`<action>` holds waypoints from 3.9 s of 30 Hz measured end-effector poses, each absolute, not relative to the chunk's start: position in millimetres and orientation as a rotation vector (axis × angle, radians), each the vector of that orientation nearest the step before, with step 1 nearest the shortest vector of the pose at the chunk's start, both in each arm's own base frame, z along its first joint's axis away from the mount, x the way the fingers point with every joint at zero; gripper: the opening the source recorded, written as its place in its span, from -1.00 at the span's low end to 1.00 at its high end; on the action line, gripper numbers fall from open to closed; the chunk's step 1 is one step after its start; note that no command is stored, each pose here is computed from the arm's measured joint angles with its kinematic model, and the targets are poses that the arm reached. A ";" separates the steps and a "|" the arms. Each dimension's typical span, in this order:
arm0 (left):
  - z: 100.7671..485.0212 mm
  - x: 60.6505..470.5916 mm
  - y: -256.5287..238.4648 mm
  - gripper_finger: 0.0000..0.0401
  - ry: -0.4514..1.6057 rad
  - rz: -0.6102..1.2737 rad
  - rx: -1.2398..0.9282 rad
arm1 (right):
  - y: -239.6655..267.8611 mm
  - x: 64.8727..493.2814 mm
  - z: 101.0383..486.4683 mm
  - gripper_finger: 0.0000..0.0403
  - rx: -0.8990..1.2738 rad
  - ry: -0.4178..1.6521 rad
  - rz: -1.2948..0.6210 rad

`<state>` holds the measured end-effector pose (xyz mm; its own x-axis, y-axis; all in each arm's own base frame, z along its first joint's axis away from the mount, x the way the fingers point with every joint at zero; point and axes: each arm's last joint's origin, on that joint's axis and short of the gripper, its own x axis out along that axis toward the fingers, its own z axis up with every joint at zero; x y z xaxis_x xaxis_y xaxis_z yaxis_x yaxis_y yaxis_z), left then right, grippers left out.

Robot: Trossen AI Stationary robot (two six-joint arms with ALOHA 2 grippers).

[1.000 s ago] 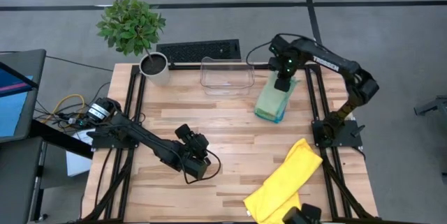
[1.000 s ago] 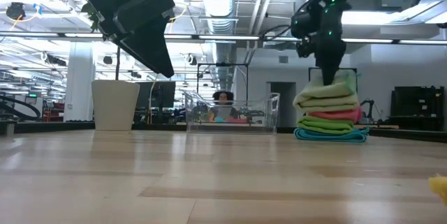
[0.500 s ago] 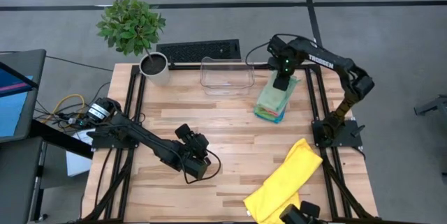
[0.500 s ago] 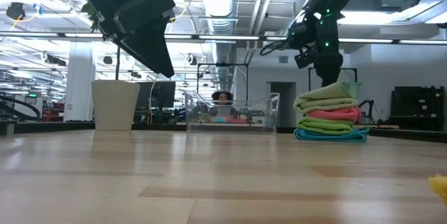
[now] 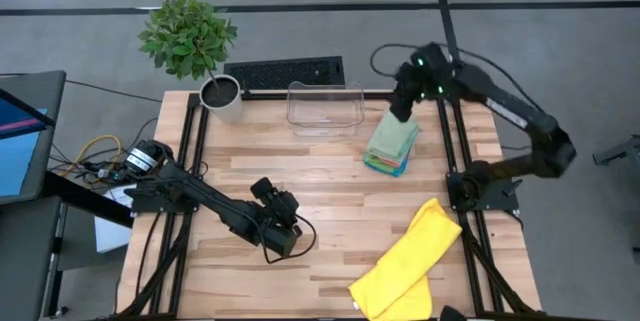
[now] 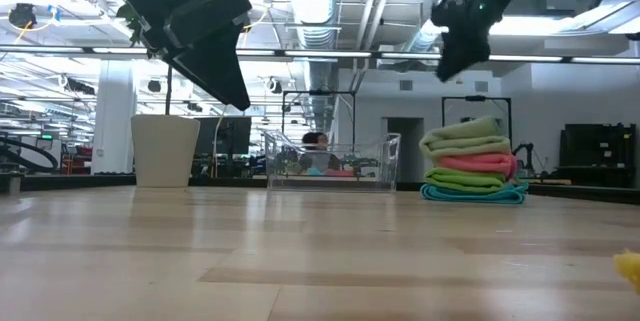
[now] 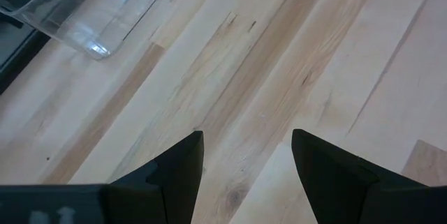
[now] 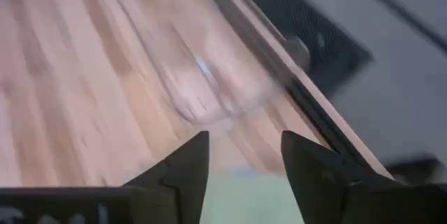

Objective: Fold microfiber towels
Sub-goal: Stack the light green microfiber towel on top of the pink microfiber towel, then fold the yellow microfiber towel

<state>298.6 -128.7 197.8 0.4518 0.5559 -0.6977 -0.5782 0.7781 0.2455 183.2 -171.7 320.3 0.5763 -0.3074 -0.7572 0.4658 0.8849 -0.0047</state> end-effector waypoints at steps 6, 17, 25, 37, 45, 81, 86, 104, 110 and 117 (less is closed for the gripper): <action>198.3 297.2 -131.8 0.06 0.829 0.705 -0.016 | -133.5 177.9 251.1 -0.13 0.207 0.624 -0.457; 198.4 297.3 -131.9 0.06 0.832 0.699 -0.001 | -86.5 166.3 143.8 -0.36 0.352 0.587 -0.447; 198.7 297.4 -131.6 0.06 0.814 0.715 -0.012 | -77.4 175.1 121.4 -0.42 0.313 0.697 -0.475; 198.6 297.4 -132.0 0.06 0.815 0.716 -0.031 | -72.0 181.5 189.3 -0.41 0.266 0.666 -0.437; 197.7 297.5 -133.1 0.06 0.857 0.678 -0.039 | -17.0 151.3 208.3 -0.41 0.512 0.995 -0.238; 154.5 443.6 -248.6 0.06 0.798 0.025 -0.082 | 168.6 141.6 239.8 -0.41 0.284 1.345 -0.265; 143.7 452.7 -272.3 0.06 0.804 0.075 -0.070 | 174.8 135.8 240.2 -0.41 0.264 1.310 -0.245; 122.7 452.2 -266.5 -0.70 0.960 0.114 -0.219 | 183.9 128.9 238.3 -0.41 0.199 1.192 -0.246; 130.5 454.1 -268.7 -0.95 0.975 0.091 -0.223 | 181.1 132.3 238.5 -0.41 0.178 1.174 -0.256; 160.1 434.8 -259.8 -1.00 1.167 0.243 -0.032 | 176.8 136.9 238.4 -0.41 0.156 1.119 -0.292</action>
